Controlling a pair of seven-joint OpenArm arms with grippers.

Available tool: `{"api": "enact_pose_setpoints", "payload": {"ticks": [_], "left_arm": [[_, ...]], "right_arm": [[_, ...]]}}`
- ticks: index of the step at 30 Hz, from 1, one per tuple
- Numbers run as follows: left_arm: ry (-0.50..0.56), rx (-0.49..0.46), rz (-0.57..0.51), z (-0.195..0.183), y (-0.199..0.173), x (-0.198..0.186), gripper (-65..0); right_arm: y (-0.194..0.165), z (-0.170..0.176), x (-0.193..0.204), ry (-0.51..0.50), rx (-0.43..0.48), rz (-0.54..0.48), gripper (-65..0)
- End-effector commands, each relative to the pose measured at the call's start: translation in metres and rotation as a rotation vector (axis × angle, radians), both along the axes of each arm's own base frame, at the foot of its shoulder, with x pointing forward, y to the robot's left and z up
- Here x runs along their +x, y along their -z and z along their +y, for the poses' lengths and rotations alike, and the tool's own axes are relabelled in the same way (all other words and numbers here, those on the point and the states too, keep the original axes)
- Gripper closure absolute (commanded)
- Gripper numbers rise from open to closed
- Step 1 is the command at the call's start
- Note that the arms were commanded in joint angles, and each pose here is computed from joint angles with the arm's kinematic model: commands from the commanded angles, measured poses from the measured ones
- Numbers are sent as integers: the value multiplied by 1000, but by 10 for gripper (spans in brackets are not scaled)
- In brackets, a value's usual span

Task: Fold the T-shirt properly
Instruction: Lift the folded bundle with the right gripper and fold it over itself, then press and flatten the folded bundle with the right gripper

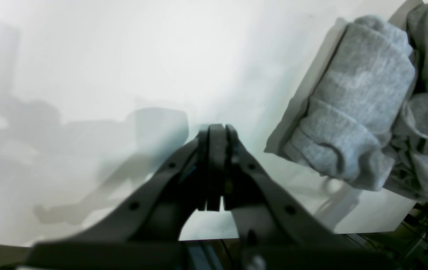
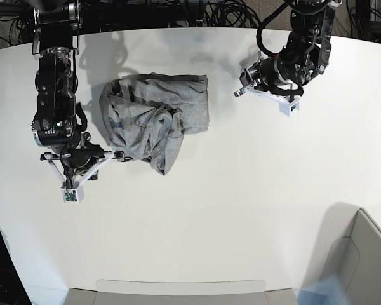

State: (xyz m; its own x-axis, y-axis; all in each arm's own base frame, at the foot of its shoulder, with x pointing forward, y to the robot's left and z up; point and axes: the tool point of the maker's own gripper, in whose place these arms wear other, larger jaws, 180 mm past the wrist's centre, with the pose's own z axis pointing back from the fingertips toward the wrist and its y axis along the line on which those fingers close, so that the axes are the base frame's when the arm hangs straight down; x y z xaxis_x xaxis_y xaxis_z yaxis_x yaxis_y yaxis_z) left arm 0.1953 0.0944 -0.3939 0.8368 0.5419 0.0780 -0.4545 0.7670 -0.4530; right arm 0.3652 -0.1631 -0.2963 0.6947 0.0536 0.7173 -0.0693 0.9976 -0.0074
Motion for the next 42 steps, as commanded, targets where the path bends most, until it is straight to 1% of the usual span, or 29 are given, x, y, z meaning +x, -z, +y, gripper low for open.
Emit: {"api": "enact_pose_setpoints", "payload": {"ticks": [1, 3, 4, 8, 9, 12, 17, 20, 22, 24, 25, 27, 29, 31, 33, 35, 37, 39, 40, 42], "left_arm": [[-11, -35, 25, -5, -5, -2, 0], [-11, -35, 24, -5, -5, -2, 0], [-11, -35, 24, -5, -5, -2, 0], [-14, -36, 20, -4, -6, 0, 0], [-14, -36, 12, -4, -7, 3, 0], [-16, -35, -3, -4, -10, 9, 0], [-14, -35, -2, -4, -10, 9, 0], [-14, -38, -3, -6, -10, 9, 0], [-19, -36, -7, -4, -11, 10, 0], [-20, -30, -8, -2, -11, 10, 0], [-19, -29, -8, -2, -11, 10, 0], [-19, -29, -8, -2, -11, 10, 0], [-21, -33, -8, -3, -11, 10, 0], [-21, -32, -9, -3, -11, 11, 0], [-22, -32, -10, -3, -11, 11, 0], [-22, -30, -10, -2, -11, 11, 0], [-19, -31, -9, -3, -11, 10, 0], [-17, -32, -9, -4, -10, 10, 0], [-17, -32, -9, -4, -10, 10, 0], [-16, -32, -10, -5, -10, 10, 0]], "right_arm": [[-2, 3, 4, -23, 5, -8, -1], [17, 4, -1, -59, -11, 51, 0], [22, 8, -3, -88, -17, 63, 0], [47, 42, -30, -316, -76, 139, 0], [50, 55, -38, -391, -95, 149, 0], [50, 86, -65, -549, -126, 158, 0], [16, 134, -107, -717, -114, 51, 0], [26, 150, -123, -804, -124, 82, 0], [37, 162, -141, -872, -131, 132, 0], [48, 183, -169, -989, -143, 187, 0], [52, 190, -179, -1032, -149, 203, 0], [54, 205, -196, -1103, -143, 207, 0], [48, 214, -197, -1110, -110, 178, 0], [38, 222, -187, -1081, -71, 122, 0], [27, 220, -169, -1027, -43, 64, 0], [12, 214, -143, -941, -12, -4, 0], [3, 194, -117, -833, -10, -33, 0], [-2, 168, -96, -731, -27, -36, 0], [-1, 154, -89, -684, -43, -19, 0], [2, 134, -84, -630, -68, 16, 0]]}}
